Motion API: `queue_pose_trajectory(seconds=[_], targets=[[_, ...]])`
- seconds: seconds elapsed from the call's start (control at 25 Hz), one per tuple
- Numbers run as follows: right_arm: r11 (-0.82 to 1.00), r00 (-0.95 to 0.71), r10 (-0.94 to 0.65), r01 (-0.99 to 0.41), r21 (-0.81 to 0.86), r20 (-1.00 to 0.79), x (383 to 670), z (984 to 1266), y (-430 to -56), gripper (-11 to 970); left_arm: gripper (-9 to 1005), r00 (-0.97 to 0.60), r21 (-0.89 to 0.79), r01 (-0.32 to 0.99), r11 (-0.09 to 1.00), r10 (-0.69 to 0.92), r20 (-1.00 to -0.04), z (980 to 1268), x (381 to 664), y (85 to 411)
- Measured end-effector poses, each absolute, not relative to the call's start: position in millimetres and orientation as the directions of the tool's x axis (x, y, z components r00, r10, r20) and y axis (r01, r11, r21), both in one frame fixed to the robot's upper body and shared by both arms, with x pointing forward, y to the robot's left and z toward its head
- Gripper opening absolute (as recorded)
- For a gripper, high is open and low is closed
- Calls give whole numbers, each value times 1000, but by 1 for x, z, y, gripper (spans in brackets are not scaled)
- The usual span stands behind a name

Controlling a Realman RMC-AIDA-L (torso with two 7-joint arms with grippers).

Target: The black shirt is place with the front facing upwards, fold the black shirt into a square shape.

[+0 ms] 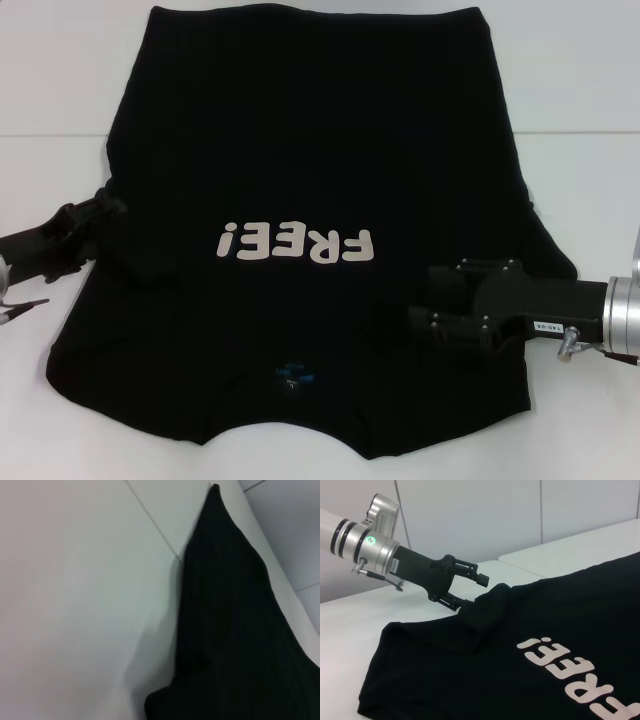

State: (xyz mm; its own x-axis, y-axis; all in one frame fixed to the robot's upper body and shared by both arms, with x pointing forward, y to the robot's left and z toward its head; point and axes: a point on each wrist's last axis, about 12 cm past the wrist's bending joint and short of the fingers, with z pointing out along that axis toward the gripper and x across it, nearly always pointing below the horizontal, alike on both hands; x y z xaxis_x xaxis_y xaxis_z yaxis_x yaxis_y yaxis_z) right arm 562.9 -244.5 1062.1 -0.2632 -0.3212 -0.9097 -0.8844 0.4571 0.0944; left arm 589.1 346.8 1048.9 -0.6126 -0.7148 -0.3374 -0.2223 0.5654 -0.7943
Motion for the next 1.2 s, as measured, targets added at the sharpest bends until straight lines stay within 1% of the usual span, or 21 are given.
queue_pose_trajectory(seconds=[0.4, 0.6, 0.84, 0.96, 1.04, 1.2], targets=[[457, -263, -322, -885, 94, -910, 563, 1062, -244, 654, 850, -645, -837, -166, 522, -700, -308, 1057, 599, 326], [457, -262, -322, -885, 92, -910, 563, 1062, -245, 653, 849, -651, -846, -139, 515, -691, -314, 1063, 608, 314], [457, -261, -322, -885, 92, -910, 563, 1062, -245, 653, 848, -661, -874, -61, 482, -676, -327, 1074, 618, 292], [459, -262, -320, -884, 93, -910, 563, 1062, -245, 652, 848, -659, -901, -7, 433, -680, -322, 1079, 613, 291], [461, -262, -319, -883, 92, -911, 563, 1062, -245, 652, 848, -663, -918, 31, 396, -679, -315, 1080, 605, 296], [478, -277, -303, -872, 107, -912, 564, 1063, -247, 651, 847, -682, -910, 104, 401, -637, -359, 1078, 583, 313]])
